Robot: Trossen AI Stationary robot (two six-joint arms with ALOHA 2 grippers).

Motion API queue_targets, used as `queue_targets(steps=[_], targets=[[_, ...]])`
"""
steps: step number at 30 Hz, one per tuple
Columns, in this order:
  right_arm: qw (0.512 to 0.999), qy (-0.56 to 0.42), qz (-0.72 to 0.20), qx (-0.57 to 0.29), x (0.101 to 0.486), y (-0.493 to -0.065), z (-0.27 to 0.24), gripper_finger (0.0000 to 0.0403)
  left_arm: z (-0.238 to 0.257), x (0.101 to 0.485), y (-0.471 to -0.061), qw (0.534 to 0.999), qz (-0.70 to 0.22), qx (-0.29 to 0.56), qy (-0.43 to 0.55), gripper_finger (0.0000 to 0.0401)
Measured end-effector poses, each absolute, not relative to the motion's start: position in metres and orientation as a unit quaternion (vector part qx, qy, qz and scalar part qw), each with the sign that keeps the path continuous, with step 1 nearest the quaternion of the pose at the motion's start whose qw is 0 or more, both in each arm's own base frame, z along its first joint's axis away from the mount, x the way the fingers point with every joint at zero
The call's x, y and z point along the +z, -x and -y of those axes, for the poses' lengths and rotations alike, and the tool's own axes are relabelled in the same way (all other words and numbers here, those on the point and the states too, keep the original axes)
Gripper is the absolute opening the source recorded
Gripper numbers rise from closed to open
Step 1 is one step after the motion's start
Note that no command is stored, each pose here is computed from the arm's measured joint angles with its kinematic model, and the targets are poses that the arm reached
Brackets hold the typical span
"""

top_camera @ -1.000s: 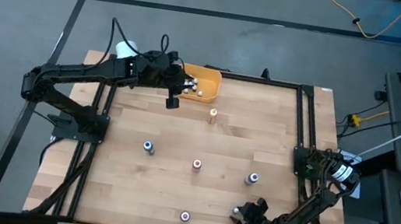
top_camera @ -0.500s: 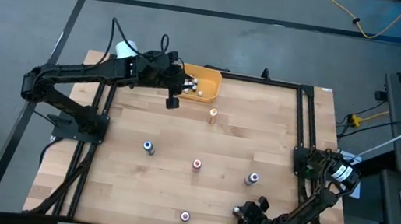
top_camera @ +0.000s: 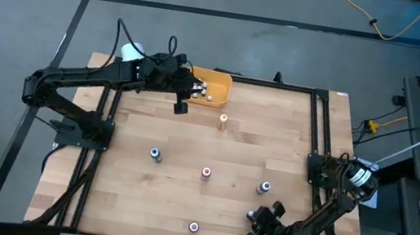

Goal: Pick & Place food coloring
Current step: Put the small orange food coloring bottle into the yellow bin

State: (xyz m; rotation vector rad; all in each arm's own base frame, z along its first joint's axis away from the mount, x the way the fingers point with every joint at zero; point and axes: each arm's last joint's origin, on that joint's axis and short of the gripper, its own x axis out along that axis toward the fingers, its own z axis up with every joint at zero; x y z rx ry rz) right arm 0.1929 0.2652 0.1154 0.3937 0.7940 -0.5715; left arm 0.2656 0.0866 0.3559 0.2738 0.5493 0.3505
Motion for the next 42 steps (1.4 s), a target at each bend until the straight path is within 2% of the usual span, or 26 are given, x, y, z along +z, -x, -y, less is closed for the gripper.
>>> queue_targets(steps=[6,13,21,24,28,35,42], targets=[[0.871,-0.160,-0.388,-0.255,0.142,-0.191,-0.259,0.0071,-0.087,0.356,-0.266,0.940,-0.266,0.175,-0.120,0.0102],[0.882,-0.140,-0.408,-0.190,0.200,-0.192,-0.236,0.0073,-0.079,0.355,-0.268,0.951,-0.257,0.155,-0.078,0.0102],[0.890,-0.107,-0.424,-0.126,0.271,-0.203,-0.166,0.0074,-0.064,0.364,-0.274,0.958,-0.264,0.096,-0.058,0.0103],[0.896,-0.094,-0.420,-0.109,0.288,-0.212,-0.134,0.0072,-0.064,0.370,-0.280,0.948,-0.308,0.065,-0.049,0.0108],[0.900,-0.084,-0.422,-0.077,0.301,-0.228,-0.093,0.0069,-0.064,0.383,-0.291,0.932,-0.352,0.036,-0.078,0.0119],[0.921,-0.067,-0.382,-0.033,0.308,-0.259,-0.029,0.0073,-0.070,0.403,-0.310,0.930,-0.346,-0.006,-0.120,0.0146],[0.934,-0.080,-0.346,-0.036,0.311,-0.269,0.022,0.0072,-0.078,0.386,-0.325,0.909,-0.382,-0.077,-0.146,0.0177]])
